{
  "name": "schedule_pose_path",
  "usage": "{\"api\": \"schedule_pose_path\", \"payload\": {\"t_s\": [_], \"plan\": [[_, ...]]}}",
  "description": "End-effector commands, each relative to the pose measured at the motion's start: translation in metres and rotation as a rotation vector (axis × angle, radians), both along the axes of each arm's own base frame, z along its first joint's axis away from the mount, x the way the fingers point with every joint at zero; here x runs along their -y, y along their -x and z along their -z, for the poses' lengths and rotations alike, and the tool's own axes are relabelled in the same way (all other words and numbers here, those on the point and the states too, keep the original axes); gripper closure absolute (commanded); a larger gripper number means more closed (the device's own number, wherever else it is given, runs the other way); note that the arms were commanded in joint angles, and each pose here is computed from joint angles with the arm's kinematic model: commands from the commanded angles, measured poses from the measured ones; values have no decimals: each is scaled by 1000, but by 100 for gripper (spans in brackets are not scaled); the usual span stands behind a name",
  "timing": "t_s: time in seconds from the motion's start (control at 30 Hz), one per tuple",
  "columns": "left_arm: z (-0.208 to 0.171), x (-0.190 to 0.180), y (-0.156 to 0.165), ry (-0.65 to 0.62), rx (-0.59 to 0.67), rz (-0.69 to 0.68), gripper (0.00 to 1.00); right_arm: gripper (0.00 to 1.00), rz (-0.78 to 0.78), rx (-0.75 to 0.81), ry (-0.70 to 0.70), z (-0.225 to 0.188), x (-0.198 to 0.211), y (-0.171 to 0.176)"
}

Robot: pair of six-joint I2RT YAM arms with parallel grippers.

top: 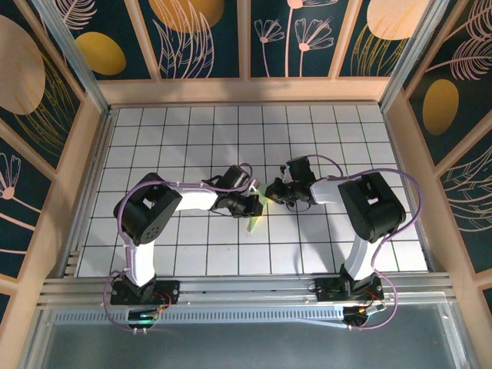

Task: Fold a paper plane with a square sheet of paper (fold left side to right side)
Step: Fold the wing for the fifth time at the center of the table.

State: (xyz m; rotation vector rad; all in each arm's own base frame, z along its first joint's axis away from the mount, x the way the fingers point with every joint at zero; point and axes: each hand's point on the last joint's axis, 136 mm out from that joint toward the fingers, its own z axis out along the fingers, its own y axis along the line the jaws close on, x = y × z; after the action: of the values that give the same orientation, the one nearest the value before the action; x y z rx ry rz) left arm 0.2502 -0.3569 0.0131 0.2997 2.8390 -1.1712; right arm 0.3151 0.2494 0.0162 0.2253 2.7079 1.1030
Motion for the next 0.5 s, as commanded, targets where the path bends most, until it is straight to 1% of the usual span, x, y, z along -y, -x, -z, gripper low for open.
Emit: {"api": "schedule_pose_path", "payload": {"t_s": [0.0,0.27,0.47], "plan": [[28,-31,49,-123,-117,56,100,100,17,-87,124,34,22,16],[18,-43,78,-96,-98,124,100,100,15,-86,127,35,22,13],[12,-54,90,-74,-77,128,100,100,6,-72,119,31,19,7]]}}
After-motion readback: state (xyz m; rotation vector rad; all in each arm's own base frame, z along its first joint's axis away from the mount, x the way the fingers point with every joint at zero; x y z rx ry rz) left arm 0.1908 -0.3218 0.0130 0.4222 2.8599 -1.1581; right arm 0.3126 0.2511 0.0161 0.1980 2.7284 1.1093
